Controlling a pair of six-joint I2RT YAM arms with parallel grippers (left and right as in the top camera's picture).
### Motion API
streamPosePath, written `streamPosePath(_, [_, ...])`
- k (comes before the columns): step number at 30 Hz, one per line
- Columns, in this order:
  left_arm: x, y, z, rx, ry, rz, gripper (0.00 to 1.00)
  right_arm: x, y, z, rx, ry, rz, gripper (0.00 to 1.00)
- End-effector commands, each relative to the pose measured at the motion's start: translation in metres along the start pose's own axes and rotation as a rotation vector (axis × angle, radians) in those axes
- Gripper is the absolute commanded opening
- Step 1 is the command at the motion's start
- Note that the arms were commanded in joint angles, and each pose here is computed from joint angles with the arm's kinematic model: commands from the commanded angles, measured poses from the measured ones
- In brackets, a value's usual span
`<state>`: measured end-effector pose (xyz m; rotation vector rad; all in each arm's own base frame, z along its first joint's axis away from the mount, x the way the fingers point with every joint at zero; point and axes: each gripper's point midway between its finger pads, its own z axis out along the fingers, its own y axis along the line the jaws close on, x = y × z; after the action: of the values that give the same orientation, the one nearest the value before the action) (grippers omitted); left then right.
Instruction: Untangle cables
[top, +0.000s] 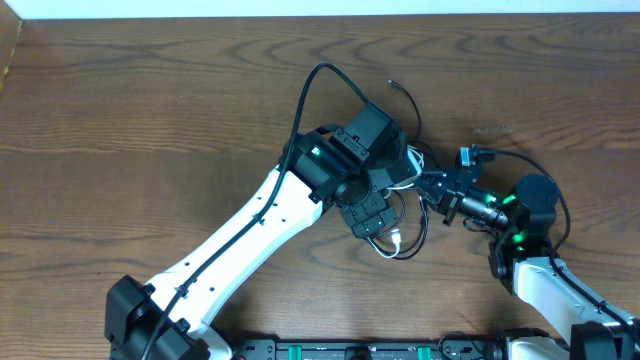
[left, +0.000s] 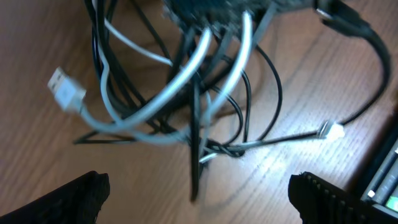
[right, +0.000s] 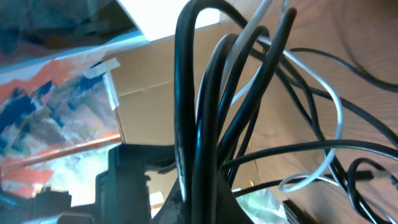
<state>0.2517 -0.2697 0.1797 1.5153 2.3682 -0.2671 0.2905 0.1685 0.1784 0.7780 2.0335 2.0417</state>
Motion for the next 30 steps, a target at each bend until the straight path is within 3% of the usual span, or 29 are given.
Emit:
streamPosePath(1, [0.004, 0.013, 0.003, -0.069, 0.023, 0.012, 0.96, 0.009, 0.01, -0.001, -0.024, 0.055, 0.004, 0.01])
streamPosePath(4, [0.019, 0.035, 0.009, -0.187, 0.099, 0.005, 0.92, 0.012, 0.014, -0.001, -0.035, 0.067, -0.008, 0.01])
streamPosePath(5, [0.022, 0.039, 0.009, -0.202, 0.11, 0.002, 0.75, 0.012, 0.014, -0.001, -0.035, 0.067, -0.008, 0.01])
streamPosePath(7, [0.027, 0.047, 0.009, -0.22, 0.123, -0.007, 0.26, 0.011, 0.014, -0.002, -0.036, 0.064, -0.008, 0.01])
streamPosePath(8, [0.029, 0.052, 0.009, -0.223, 0.124, -0.022, 0.09, 0.009, 0.015, -0.003, -0.037, 0.059, -0.008, 0.01])
streamPosePath(17, [0.039, 0.079, 0.005, -0.198, 0.082, -0.201, 0.08, 0.002, 0.016, -0.013, -0.041, 0.047, -0.008, 0.01])
streamPosePath(23, [0.035, 0.1, 0.001, -0.238, 0.017, -0.355, 0.08, 0.005, 0.015, -0.013, -0.037, 0.068, -0.05, 0.16])
streamPosePath(30, [0.041, 0.115, -0.002, -0.259, -0.003, -0.477, 0.08, 0.01, 0.014, -0.013, -0.032, 0.094, -0.075, 0.14])
